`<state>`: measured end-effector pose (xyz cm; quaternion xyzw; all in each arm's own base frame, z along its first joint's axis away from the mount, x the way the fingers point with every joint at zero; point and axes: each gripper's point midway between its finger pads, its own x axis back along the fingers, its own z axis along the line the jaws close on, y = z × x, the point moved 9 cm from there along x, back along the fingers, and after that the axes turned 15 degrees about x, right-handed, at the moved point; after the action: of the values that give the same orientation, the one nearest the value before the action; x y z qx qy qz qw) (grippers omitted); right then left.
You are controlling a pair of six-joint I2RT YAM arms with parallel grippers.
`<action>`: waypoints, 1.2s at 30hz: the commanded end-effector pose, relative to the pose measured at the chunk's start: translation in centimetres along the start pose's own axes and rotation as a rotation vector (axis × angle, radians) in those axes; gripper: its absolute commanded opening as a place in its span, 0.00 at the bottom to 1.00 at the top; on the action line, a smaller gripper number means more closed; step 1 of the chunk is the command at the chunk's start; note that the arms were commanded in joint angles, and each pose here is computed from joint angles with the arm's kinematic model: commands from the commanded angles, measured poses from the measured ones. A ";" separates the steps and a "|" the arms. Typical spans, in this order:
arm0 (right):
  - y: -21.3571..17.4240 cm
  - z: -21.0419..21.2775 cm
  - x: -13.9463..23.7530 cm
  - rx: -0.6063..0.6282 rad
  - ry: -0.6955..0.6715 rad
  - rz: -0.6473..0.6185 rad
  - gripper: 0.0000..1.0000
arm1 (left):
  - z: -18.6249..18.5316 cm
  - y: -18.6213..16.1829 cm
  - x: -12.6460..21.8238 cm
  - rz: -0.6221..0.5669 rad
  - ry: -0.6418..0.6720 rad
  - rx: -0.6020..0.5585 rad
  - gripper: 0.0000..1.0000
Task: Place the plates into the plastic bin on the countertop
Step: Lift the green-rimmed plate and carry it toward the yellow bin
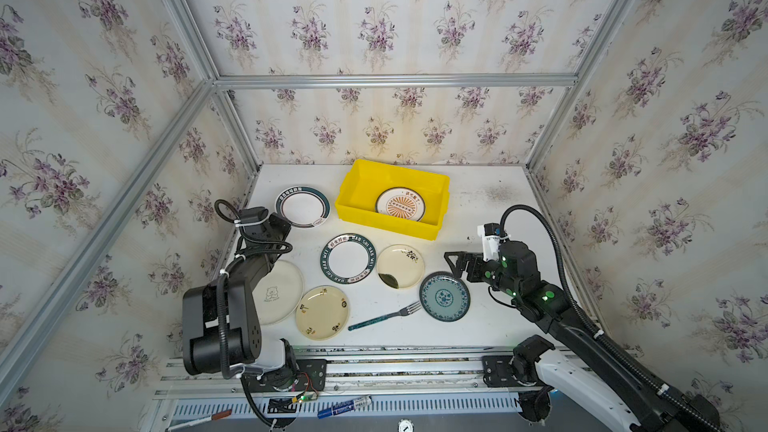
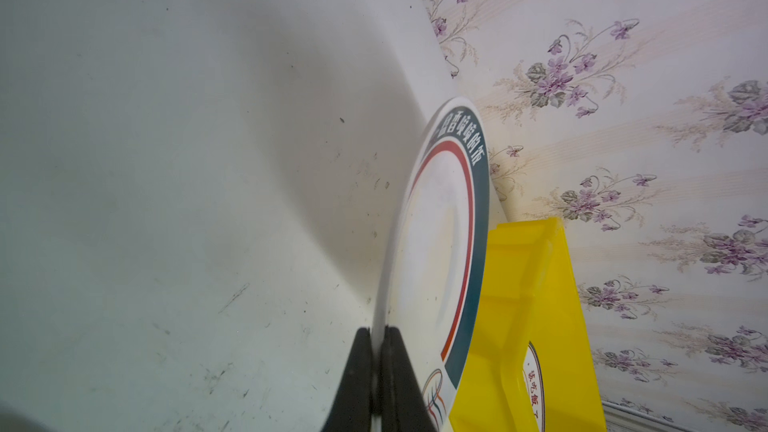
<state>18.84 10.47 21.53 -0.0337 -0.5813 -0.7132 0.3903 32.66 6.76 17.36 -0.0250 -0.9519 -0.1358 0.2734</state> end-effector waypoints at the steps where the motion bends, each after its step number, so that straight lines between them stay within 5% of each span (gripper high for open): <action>1: 0.8 0.4 0.2 -0.003 0.023 -0.028 0.99 | -1.9 0.6 1.4 -0.045 -0.097 -0.025 0.00; 9: 0.7 0.9 -0.1 -0.029 0.085 -0.008 0.99 | -5.9 -0.5 5.2 -0.028 -0.228 -0.138 0.00; 20: 1.2 1.0 0.7 -0.075 0.063 0.008 0.99 | -9.3 -7.3 9.4 0.042 -0.335 -0.415 0.00; 36: -0.8 1.1 2.8 -0.212 0.094 0.014 0.99 | -14.0 -15.0 1.9 0.320 -0.334 -0.473 0.00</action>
<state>16.29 9.97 22.22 -0.0539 -0.4982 -0.7569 0.4196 35.06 -10.46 24.99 -0.2532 -0.9060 -0.3028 0.1529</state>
